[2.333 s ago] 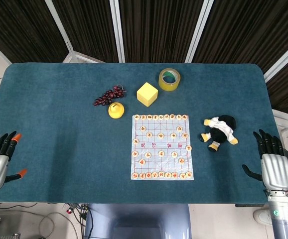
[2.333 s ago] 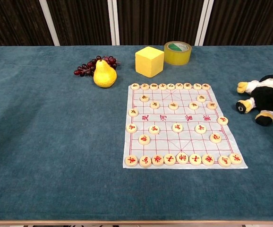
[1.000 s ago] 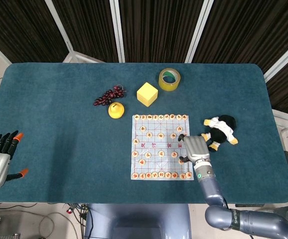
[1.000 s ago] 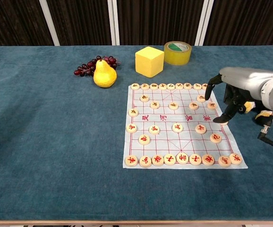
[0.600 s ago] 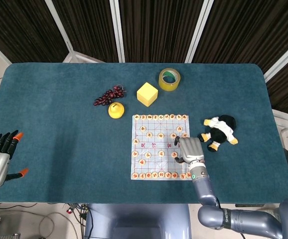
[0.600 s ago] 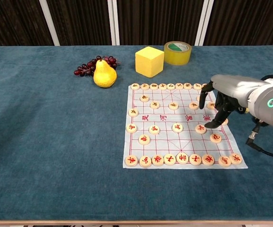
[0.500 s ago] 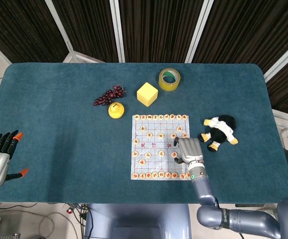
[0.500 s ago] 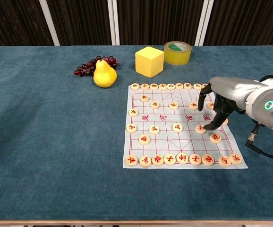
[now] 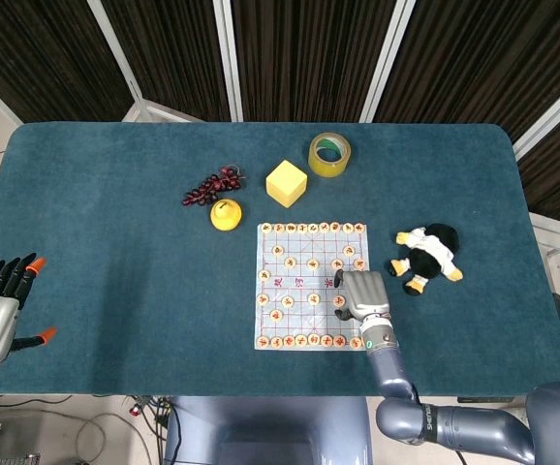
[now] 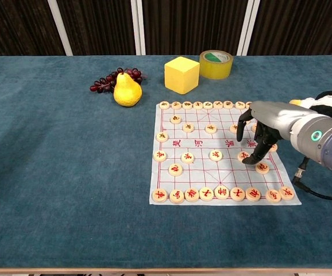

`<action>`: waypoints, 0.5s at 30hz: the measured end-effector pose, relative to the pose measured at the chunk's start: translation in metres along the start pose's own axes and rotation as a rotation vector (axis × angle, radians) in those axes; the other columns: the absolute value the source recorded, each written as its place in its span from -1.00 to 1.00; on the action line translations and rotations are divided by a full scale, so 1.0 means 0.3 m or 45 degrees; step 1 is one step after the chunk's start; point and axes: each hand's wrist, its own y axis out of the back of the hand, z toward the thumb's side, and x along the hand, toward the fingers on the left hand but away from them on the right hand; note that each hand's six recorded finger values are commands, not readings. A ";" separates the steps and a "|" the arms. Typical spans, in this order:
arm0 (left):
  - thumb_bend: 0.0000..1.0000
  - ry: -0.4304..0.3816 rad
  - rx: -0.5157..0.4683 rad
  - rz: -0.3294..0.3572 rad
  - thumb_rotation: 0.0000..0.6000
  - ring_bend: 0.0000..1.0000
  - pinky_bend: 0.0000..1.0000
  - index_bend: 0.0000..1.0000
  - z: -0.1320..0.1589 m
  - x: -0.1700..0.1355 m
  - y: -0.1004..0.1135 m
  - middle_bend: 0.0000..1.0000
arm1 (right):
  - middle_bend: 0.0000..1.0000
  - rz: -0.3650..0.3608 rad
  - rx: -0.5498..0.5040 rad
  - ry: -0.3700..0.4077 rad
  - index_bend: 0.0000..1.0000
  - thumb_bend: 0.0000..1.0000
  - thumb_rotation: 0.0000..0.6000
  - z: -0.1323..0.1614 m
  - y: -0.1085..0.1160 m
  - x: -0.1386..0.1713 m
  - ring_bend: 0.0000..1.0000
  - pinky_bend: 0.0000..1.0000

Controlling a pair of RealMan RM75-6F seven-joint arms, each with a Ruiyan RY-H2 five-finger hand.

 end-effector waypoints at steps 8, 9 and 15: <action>-1.00 0.002 -0.005 -0.003 1.00 -1.00 -1.00 -1.00 -0.001 0.002 -0.001 -1.00 | 1.00 0.005 -0.007 -0.009 -0.09 -0.45 1.00 -0.004 -0.013 -0.005 1.00 1.00; -1.00 0.002 -0.005 -0.003 1.00 -1.00 -1.00 -1.00 -0.002 0.002 -0.001 -1.00 | 1.00 0.006 -0.007 -0.011 -0.08 -0.43 1.00 -0.006 -0.014 -0.005 1.00 1.00; -1.00 0.003 -0.010 -0.003 1.00 -1.00 -1.00 -1.00 -0.002 0.003 0.000 -1.00 | 1.00 0.007 -0.012 -0.017 -0.06 -0.38 1.00 -0.009 -0.022 -0.009 1.00 1.00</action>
